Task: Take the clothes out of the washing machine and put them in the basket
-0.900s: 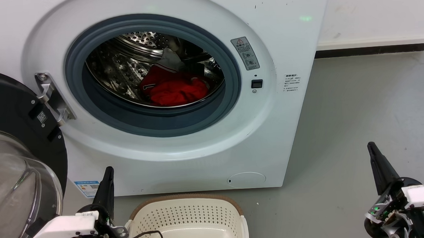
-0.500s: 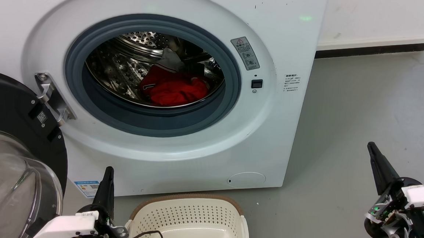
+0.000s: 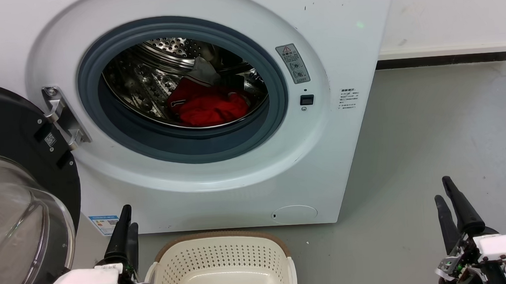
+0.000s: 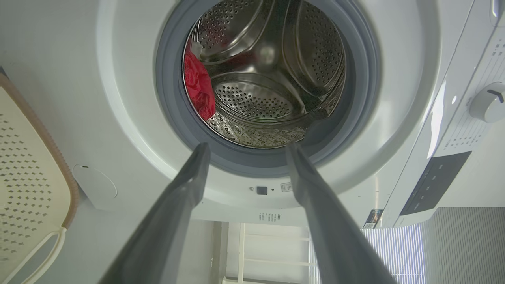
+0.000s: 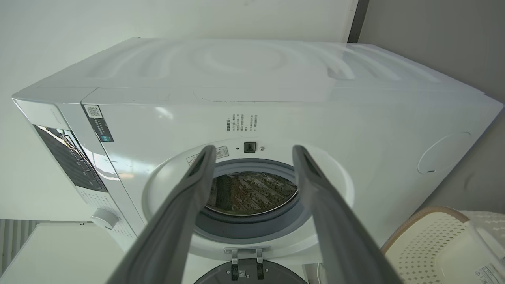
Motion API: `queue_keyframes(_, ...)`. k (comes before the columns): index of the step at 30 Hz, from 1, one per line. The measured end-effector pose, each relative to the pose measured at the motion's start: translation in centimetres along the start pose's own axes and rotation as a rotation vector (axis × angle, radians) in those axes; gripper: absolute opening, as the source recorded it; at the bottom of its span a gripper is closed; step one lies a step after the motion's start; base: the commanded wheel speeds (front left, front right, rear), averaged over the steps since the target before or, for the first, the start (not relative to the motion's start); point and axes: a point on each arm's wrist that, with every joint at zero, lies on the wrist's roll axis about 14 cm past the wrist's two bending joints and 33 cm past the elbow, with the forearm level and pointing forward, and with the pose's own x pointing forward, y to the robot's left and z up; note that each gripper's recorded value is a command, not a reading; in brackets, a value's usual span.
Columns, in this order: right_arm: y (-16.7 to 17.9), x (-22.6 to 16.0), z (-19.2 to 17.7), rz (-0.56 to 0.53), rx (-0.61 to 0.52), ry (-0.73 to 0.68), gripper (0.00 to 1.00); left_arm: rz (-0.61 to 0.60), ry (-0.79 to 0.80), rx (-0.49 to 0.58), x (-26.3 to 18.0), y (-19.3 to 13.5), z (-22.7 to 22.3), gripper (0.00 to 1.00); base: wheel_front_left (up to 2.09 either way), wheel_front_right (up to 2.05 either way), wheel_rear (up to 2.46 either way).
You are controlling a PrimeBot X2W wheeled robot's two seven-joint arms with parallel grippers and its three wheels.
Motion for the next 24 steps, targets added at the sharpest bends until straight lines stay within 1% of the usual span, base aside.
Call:
queue_keyframes(4, 0.6, 0.1, 0.1, 0.017, -0.072, -0.008, 1.00, -0.006, -0.012, 0.075, 0.1, -0.6, 0.2, 1.00, 0.00, 0.00, 0.00)
queue_keyframes(13, 2.2, 0.1, -0.2, 0.061, -0.279, -0.016, 1.00, -0.001, -0.028, 0.256, 0.0, -1.3, 0.1, 1.00, 0.00, 0.00, 0.00)
queue_keyframes(14, 2.2, 0.1, -0.2, 0.061, -0.279, -0.016, 1.00, -0.001, -0.028, 0.256, 0.0, -1.3, 0.1, 1.00, 0.00, 0.00, 0.00)
queue_keyframes(15, 2.3, 0.0, -0.3, 0.067, -0.332, -0.016, 1.00, 0.005, -0.028, 0.298, 0.0, -1.2, 0.0, 1.00, 0.00, 0.00, 0.00)
queue_keyframes(24, 3.6, -0.1, -1.3, 0.113, -0.554, -0.009, 1.00, 0.003, -0.041, 0.483, -0.1, -1.8, -0.4, 1.00, 0.00, 0.00, 0.00)
